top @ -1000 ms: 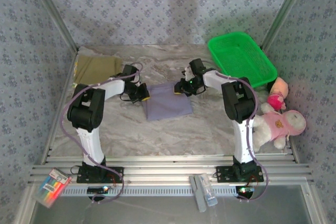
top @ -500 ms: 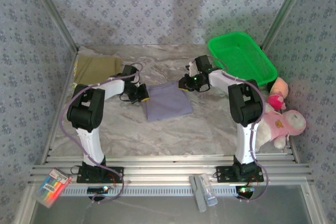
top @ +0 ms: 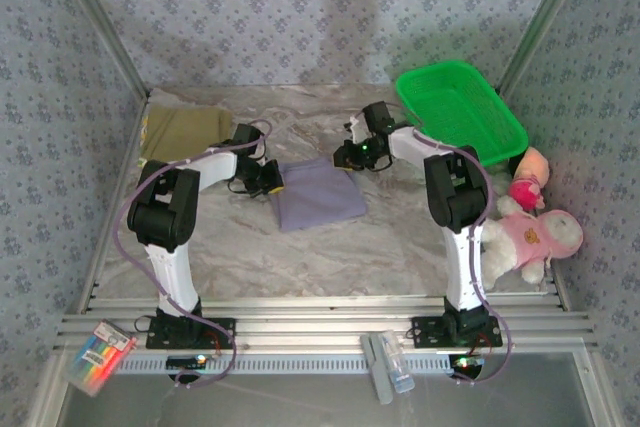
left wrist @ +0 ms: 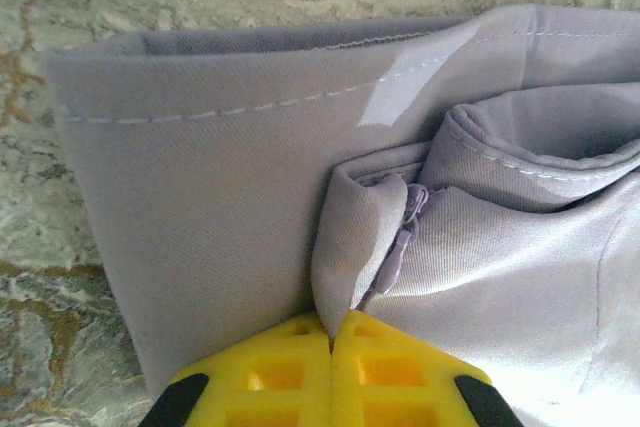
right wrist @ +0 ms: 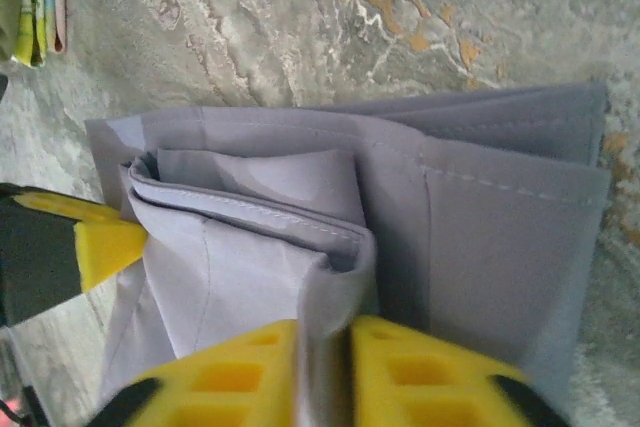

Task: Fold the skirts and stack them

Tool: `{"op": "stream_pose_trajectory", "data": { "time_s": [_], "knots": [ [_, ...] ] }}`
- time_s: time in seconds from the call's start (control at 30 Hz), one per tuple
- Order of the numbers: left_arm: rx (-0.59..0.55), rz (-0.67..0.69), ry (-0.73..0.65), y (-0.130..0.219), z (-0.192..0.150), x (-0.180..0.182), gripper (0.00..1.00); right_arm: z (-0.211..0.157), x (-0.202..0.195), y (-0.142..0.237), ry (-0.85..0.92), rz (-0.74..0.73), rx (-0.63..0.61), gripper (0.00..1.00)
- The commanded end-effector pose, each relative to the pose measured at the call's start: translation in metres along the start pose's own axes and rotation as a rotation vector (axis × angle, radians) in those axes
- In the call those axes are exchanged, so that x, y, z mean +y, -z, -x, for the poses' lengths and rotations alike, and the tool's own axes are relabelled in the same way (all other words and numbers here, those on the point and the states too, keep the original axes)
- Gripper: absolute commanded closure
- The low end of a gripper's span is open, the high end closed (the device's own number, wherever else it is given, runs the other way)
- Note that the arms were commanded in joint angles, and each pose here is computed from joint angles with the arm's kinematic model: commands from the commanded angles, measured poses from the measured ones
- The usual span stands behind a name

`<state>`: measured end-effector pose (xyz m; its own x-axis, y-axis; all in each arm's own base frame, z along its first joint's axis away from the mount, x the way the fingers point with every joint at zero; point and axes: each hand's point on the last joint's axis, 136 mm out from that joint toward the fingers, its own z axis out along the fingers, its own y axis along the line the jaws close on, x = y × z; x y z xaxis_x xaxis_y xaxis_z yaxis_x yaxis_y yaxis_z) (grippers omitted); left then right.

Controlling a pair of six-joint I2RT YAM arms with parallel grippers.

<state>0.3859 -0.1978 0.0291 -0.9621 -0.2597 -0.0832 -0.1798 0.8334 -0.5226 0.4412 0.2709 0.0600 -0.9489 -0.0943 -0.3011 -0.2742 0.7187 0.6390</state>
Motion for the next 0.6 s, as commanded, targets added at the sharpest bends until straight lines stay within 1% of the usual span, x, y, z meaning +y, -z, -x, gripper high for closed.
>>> {"op": "stream_pose_trajectory", "data": {
  "time_s": [0.0,0.03,0.07,0.37,0.57],
  "knots": [
    [0.007,0.021,-0.006,0.004,-0.005,0.008,1.0,-0.009,0.014,0.003,0.065,0.017,0.013,0.94],
    [0.009,0.021,-0.004,0.004,-0.005,0.009,1.0,-0.009,0.018,0.006,0.083,0.022,0.001,0.98],
    [0.009,0.023,-0.001,0.004,-0.006,0.01,1.0,-0.008,0.021,0.01,0.099,0.025,-0.014,1.0],
    [0.005,0.025,0.003,0.009,-0.009,0.013,1.0,-0.007,0.042,0.029,0.181,0.081,-0.105,1.0],
    [0.003,0.035,0.025,0.009,-0.009,0.021,1.0,0.015,0.061,0.029,0.243,0.156,-0.155,1.0]
  ]
}}
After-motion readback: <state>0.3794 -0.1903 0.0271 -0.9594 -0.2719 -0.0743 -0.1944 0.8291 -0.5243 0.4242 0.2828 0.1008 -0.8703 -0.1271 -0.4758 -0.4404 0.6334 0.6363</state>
